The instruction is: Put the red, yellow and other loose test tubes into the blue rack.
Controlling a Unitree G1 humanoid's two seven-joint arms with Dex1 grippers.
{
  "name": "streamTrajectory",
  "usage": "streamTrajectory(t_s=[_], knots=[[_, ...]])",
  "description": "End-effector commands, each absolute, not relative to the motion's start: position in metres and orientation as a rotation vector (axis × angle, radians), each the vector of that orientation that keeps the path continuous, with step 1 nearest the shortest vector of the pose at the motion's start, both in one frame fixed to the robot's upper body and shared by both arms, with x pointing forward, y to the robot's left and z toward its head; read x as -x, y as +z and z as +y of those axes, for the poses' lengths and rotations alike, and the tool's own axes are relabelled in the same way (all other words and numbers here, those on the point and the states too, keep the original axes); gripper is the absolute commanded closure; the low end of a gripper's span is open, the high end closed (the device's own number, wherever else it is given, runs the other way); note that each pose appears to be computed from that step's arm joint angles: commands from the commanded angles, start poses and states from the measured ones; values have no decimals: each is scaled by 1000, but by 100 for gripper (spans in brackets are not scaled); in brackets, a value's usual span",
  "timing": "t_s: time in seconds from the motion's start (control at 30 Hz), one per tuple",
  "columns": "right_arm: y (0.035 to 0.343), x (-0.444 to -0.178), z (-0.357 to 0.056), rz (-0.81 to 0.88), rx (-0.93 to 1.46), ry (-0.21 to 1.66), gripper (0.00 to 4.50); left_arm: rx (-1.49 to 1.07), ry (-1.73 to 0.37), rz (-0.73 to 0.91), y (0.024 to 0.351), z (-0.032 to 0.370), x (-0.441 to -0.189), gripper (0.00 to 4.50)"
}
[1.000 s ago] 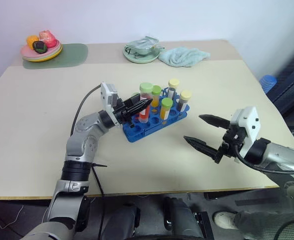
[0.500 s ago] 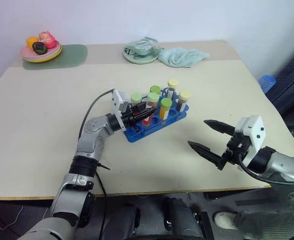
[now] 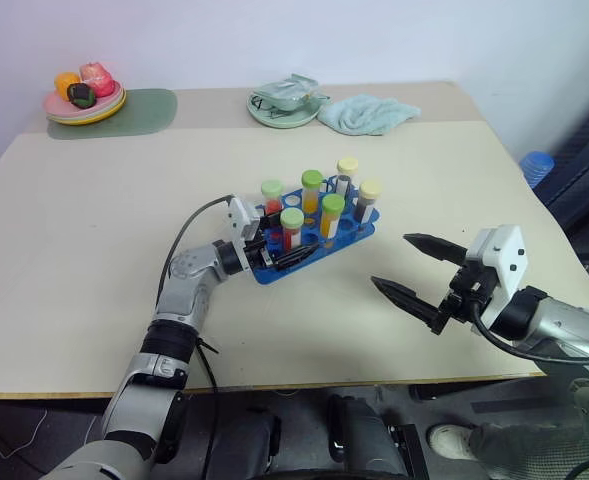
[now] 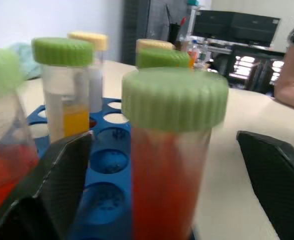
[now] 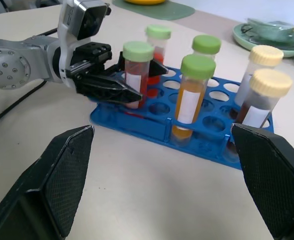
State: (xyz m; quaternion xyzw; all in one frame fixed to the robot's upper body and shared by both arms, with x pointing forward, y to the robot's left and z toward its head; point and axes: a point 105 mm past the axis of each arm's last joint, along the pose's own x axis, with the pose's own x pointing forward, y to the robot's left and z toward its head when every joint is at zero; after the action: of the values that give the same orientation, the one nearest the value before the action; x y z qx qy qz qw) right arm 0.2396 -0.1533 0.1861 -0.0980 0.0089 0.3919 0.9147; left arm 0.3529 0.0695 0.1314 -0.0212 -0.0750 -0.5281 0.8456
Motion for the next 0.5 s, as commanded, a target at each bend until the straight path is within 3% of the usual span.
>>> streamTrajectory(t_s=[0.03, 0.23, 0.5], knots=[[193, -239, -152, -9, 211, 821, 0, 17, -1087, -233, 155, 86, -344, 4], [189, -241, -154, 14, 204, 841, 0, -53, -968, -279, 166, 132, -326, 4], [178, -240, -175, 79, 204, 811, 0, -135, -903, -126, 167, 191, -285, 4]])
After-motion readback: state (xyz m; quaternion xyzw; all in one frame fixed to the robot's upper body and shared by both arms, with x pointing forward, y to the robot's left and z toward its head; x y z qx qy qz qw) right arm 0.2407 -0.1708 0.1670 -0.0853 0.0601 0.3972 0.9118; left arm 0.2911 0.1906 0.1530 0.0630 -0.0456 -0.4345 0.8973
